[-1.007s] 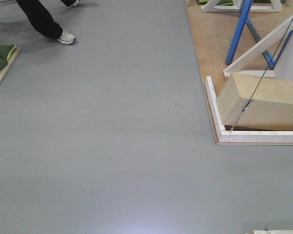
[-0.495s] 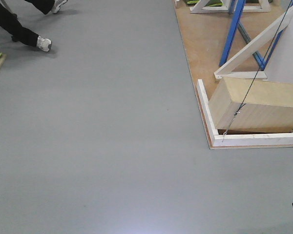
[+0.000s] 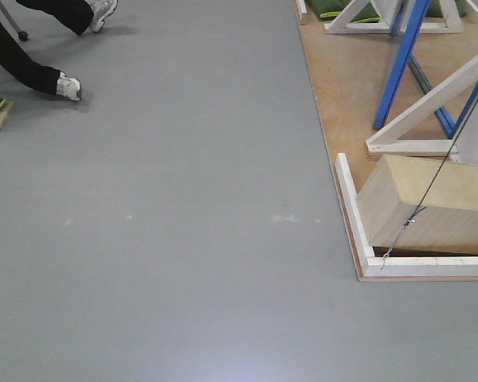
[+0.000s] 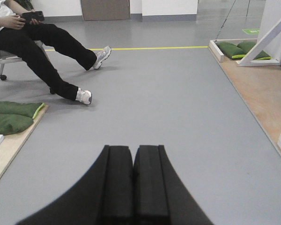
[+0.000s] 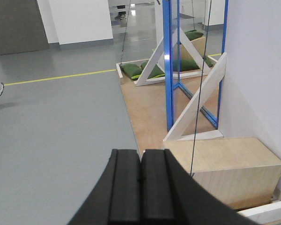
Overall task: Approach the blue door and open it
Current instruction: 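Drive the base forward toward the blue door on the wooden platform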
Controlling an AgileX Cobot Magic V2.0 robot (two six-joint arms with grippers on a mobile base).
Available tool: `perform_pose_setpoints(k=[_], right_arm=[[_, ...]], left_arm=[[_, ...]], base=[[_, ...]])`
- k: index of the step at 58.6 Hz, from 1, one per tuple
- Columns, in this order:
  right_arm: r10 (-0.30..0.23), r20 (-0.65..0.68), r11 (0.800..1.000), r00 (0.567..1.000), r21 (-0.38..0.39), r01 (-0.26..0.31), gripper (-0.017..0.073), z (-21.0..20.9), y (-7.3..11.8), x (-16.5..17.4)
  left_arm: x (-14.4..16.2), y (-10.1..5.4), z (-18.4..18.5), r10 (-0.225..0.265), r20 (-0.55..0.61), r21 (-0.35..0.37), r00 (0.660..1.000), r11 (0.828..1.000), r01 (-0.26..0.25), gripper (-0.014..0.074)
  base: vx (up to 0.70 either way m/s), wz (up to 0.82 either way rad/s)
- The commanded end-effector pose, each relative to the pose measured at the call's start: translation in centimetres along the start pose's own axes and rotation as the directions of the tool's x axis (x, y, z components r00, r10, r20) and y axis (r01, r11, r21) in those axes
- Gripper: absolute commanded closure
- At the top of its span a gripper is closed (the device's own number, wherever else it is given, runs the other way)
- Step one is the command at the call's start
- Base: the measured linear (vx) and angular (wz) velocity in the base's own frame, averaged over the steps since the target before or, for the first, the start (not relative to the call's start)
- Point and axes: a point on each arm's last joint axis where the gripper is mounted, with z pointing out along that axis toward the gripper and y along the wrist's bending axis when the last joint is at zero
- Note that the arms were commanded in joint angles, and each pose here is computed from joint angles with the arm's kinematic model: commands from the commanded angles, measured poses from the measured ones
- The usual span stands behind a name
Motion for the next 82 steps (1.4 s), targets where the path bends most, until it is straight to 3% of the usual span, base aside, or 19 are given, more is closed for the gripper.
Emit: perform_pose_setpoints(k=[1, 82], right_arm=[[-0.001, 0.100, 1.000, 0.995, -0.003, 0.001, 0.0551, -0.15, 0.05, -0.79], [-0.001, 0.099, 1.000, 0.995, -0.011, 0.002, 0.0551, -0.14, 0.09, -0.78]], left_arm=[[-1.66, 0.01, -0.43, -0.010, 0.126, 0.005, 0.992, 1.000, 0.009, 0.0521], [-1.65, 0.02, -0.42, -0.010, 0.126, 0.003, 0.992, 1.000, 0.010, 0.0521]], base=[[0.33, -0.01], [0.40, -0.07]])
